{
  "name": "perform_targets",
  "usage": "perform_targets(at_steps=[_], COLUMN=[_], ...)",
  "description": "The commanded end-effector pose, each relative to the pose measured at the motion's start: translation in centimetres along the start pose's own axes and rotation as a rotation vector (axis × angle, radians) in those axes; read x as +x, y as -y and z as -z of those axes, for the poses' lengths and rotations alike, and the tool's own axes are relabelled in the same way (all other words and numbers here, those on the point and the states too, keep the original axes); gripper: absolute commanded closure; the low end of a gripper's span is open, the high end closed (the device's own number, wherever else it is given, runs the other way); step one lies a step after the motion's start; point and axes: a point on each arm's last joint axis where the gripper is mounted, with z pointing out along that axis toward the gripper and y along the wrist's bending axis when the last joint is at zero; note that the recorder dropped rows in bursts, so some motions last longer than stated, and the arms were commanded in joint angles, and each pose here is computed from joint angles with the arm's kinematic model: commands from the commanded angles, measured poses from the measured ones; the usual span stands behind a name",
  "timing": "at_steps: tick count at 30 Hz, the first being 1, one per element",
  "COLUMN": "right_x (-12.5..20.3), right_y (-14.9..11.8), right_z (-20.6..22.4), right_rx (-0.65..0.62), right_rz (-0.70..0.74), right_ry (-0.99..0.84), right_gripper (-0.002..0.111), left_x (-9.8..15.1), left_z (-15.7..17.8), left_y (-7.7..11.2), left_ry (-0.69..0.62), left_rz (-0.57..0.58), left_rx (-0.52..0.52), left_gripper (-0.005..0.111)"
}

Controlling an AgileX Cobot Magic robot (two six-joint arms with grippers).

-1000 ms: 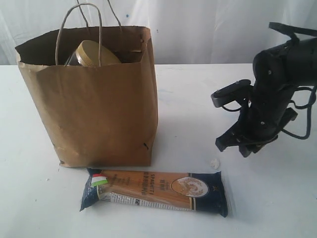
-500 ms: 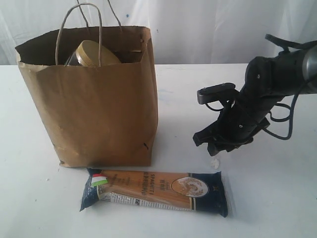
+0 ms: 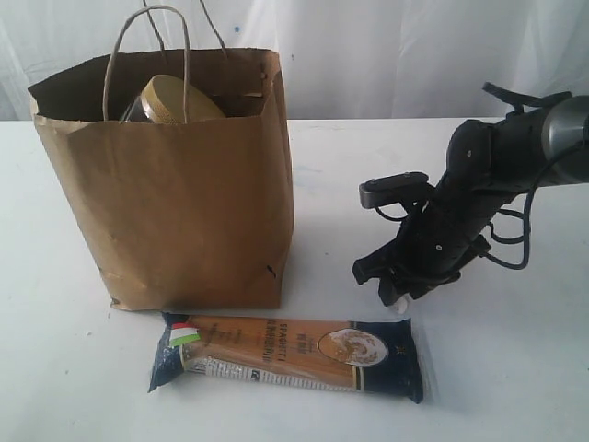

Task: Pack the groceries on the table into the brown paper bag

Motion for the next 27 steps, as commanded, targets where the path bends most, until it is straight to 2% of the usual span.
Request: perform_targets(at_steps=[1, 6, 9, 20, 24, 27], right_x=[0.1, 0.1, 0.1, -1.3, -0.4, 1.1], right_y=[0.3, 0.3, 0.3, -0.7, -1.5, -2.5], right_z=[-0.1, -0.1, -0.1, 2.0, 4.9, 9.5], right_rx=[-0.003, -0.003, -0.003, -0.080, -0.109, -0.143], right_rz=[0.008, 0.009, 0.009, -0.035, -0.001, 0.073], right_ry=[-0.007, -0.007, -0.007, 0.008, -0.023, -0.037], right_gripper=[0.081, 0.101, 0.107, 0.108, 0.108, 0.108], left_x=[0.0, 0.0, 0.0, 0.0, 0.0, 0.0], left_z=[0.0, 0.0, 0.0, 0.0, 0.0, 0.0], left_y=[0.1, 0.1, 0.1, 0.1, 0.1, 0.1], left_ry=[0.005, 0.005, 0.005, 0.005, 0.005, 0.005], left_rz=[0.001, 0.001, 0.001, 0.001, 0.001, 0.001], left_rx=[0.008, 0.008, 0.008, 0.008, 0.008, 0.008], left_gripper=[0.107, 0.107, 0.107, 0.107, 0.107, 0.107])
